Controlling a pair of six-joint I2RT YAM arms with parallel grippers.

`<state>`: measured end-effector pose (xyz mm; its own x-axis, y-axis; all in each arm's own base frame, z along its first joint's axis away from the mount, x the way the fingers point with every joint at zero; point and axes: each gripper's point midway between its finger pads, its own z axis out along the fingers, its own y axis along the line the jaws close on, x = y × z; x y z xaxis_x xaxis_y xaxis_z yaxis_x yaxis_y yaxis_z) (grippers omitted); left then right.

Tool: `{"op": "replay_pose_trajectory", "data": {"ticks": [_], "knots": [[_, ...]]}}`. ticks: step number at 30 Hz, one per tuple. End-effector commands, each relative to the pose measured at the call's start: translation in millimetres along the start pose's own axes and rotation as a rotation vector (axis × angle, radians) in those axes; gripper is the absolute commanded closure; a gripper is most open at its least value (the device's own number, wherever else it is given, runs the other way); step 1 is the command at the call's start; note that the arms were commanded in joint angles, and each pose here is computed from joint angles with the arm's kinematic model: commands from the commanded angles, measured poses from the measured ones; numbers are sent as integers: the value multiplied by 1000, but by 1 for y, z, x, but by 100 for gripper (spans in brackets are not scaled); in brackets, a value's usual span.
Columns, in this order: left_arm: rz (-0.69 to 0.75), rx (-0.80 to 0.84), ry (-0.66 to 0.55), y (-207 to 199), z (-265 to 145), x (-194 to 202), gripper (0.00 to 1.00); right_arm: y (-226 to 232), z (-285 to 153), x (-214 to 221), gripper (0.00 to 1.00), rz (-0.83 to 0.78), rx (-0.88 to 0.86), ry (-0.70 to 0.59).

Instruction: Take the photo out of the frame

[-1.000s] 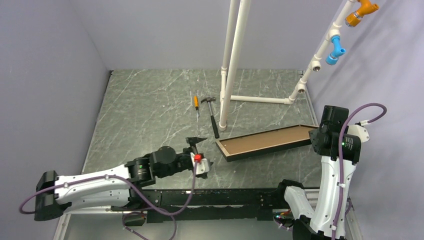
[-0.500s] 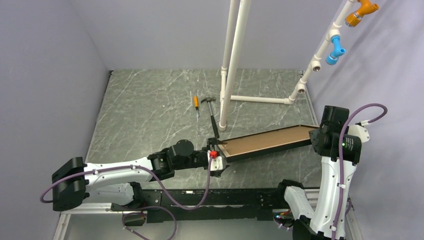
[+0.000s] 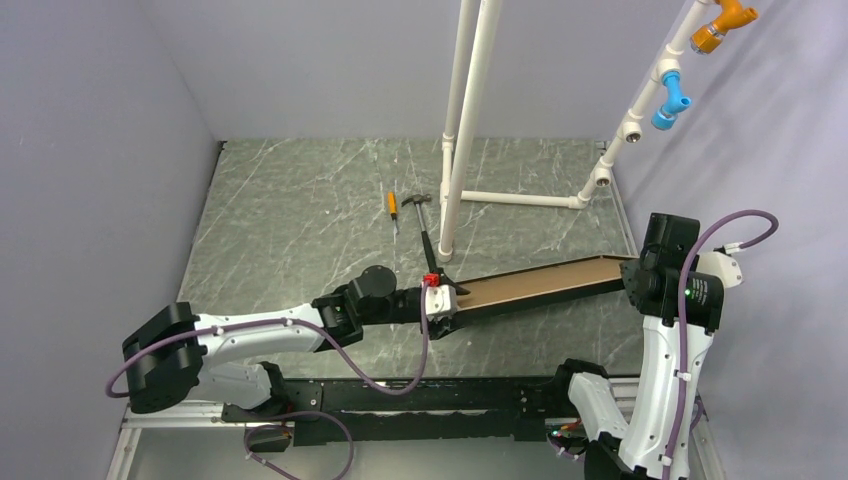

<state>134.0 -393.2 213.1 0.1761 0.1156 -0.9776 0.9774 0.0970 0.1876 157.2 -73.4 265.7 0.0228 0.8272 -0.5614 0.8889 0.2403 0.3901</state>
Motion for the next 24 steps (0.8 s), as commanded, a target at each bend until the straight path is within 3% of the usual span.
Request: {"op": "replay_pose_trajectory", "data": {"ticks": [1, 12, 14, 20, 24], "knots": [[-63, 14, -128, 3, 10, -39, 37, 7, -12, -11, 100, -5, -54, -37], [-143, -35, -139, 9, 6, -45, 86, 5, -15, -16, 100, -16, -73, -71], [-185, -24, -127, 6, 7, -45, 99, 4, -15, -16, 88, -23, -77, -74], [-298, -3, -53, 1, 13, -39, 100, 14, -30, -30, 43, -105, -160, -127], [-407, -30, 7, 5, 16, -38, 100, 24, -48, -46, 31, -240, -215, -173]]}}
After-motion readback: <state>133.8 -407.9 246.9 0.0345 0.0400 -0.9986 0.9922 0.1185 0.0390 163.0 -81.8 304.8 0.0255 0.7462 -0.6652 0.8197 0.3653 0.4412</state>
